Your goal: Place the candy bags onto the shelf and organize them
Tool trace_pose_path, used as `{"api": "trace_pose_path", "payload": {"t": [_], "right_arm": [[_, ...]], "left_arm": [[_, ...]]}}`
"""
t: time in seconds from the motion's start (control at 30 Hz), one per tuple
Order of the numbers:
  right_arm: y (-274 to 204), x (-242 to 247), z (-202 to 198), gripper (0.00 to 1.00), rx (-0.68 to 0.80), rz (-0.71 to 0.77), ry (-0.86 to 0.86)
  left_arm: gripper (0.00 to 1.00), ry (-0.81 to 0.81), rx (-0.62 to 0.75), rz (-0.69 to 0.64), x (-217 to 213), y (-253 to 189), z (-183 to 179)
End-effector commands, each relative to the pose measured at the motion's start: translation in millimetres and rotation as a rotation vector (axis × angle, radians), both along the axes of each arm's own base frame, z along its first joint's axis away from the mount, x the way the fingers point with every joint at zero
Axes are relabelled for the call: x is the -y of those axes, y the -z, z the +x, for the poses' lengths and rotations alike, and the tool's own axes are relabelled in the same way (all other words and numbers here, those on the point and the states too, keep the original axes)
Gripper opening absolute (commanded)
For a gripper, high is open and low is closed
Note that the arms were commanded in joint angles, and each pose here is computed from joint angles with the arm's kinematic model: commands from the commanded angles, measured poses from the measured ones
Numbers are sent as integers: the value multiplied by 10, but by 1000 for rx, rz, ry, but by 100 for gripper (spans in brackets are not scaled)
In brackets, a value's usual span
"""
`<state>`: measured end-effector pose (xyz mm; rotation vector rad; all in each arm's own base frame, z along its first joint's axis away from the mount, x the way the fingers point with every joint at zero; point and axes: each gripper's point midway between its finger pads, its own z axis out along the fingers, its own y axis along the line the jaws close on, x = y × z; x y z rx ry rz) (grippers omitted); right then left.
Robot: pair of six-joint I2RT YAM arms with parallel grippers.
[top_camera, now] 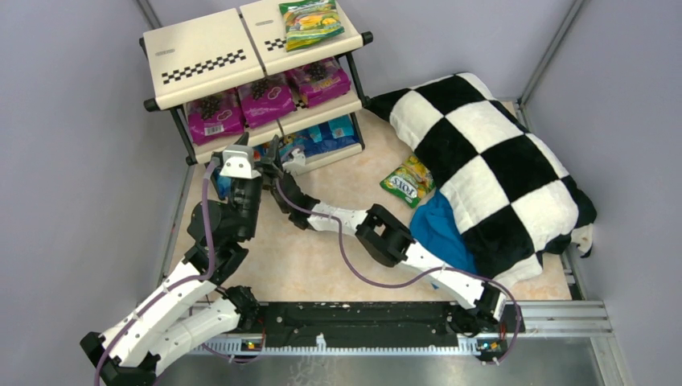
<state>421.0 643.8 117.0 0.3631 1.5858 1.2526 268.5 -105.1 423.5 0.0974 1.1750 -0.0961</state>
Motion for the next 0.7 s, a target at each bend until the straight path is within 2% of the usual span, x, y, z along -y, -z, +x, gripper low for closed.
{"api": "trace_pose_path", "payload": {"t": [0.0,0.1,0.2,0.33,0.53,0.6,0.67], "right_arm": [[-412,-44,-201,0,36,67,-26],[-396,-35,-220,0,34,50,-30],[-495,-26,-255,7,63,15,-44],[-630,102,-385,23,65,-46,-80],[-668,744,-840,48,-5,-103,-138],[-785,1021,-1028,53,13,-149,-170],[-704,1289,-1199,57,33,-274,-212]], "left_arm": [[66,-14,40,-27,-50,-95,-27],[66,-16,38,-23,-47,-84,-18],[66,-18,38,-23,-49,-83,-17],[66,-17,40,-25,-56,-95,-26],[66,-25,43,-30,-78,-104,-36],[67,-23,43,-32,-73,-105,-36],[67,-17,39,-33,-57,-98,-31]]}}
